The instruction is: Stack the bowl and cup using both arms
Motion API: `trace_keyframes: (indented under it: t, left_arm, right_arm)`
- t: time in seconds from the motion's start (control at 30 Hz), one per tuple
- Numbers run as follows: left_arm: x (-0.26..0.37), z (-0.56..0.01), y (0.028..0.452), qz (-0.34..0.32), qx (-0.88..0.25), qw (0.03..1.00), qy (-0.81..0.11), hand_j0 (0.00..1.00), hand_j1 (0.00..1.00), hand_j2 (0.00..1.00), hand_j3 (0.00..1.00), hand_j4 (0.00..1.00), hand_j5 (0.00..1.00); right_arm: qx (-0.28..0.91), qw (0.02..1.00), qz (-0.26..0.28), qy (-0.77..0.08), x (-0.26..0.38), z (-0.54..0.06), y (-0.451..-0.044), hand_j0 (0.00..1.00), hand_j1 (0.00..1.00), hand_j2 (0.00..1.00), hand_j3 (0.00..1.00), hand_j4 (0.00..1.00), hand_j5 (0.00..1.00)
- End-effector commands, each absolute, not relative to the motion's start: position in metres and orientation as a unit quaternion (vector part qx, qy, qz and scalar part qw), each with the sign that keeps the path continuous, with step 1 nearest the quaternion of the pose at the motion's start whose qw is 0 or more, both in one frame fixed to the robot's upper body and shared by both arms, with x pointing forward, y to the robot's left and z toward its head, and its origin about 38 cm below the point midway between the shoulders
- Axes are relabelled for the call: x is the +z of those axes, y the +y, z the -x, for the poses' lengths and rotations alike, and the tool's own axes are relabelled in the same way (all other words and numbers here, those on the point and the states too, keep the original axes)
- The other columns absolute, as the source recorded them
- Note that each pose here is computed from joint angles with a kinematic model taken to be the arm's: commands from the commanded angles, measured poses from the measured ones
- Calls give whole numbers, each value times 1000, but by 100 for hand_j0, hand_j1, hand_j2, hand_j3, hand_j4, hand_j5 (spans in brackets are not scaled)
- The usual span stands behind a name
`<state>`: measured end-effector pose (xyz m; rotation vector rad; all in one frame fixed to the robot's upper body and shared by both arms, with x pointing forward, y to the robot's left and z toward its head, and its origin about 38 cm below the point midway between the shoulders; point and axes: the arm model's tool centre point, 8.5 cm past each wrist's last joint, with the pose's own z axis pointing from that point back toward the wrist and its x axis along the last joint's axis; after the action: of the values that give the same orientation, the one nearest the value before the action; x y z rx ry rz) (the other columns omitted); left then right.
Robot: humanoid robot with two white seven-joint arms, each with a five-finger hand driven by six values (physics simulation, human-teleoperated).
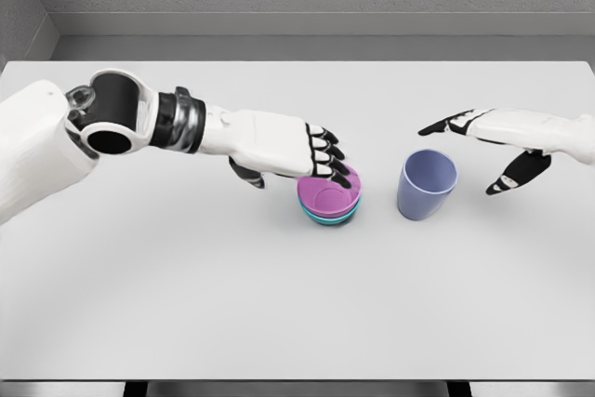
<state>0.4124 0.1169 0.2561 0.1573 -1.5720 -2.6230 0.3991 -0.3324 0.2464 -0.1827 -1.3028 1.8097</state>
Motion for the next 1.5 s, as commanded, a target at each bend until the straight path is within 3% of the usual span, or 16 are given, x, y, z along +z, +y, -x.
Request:
trace_keyframes:
  t: [0.0,0.2,0.43,0.57,0.67,0.9,1.23,1.47]
  left_arm:
    - [277,-402,143,-61,-850,41,-522,100,100,100,100,100,100]
    - [333,-400,257,-143,-797,140,-570,100,100,100,100,100,100]
    - [326,-403,327,-194,-696,233,-651,100,100,100,100,100,100]
    - [299,-410,338,-187,-650,274,-684,100,100,100,100,100,100]
    - [244,-395,356,-165,-639,339,-670,100,100,100,100,100,100]
    - [180,-399,359,-128,-588,419,-680,100,100,100,100,100,100]
    - [164,-386,398,-150,-554,468,-672,100,100,100,100,100,100]
    - [161,-385,402,-153,-535,477,-680,100,100,100,100,100,100]
  right_arm:
    - [729,433,70,-525,247,-398,-329,100,100,100,100,100,100]
    - [736,420,59,-527,246,-392,-317,100,100,100,100,100,100]
    - [740,412,58,-528,242,-393,-309,100,100,100,100,100,100]
    - [743,409,55,-527,239,-393,-304,100,100,100,100,100,100]
    - [745,408,54,-526,238,-394,-303,100,100,100,100,100,100]
    - [744,405,46,-529,235,-394,-297,100,100,100,100,100,100]
    - [747,401,41,-528,230,-394,-290,100,100,100,100,100,100]
    - [750,398,35,-528,226,-394,-283,100,100,100,100,100,100]
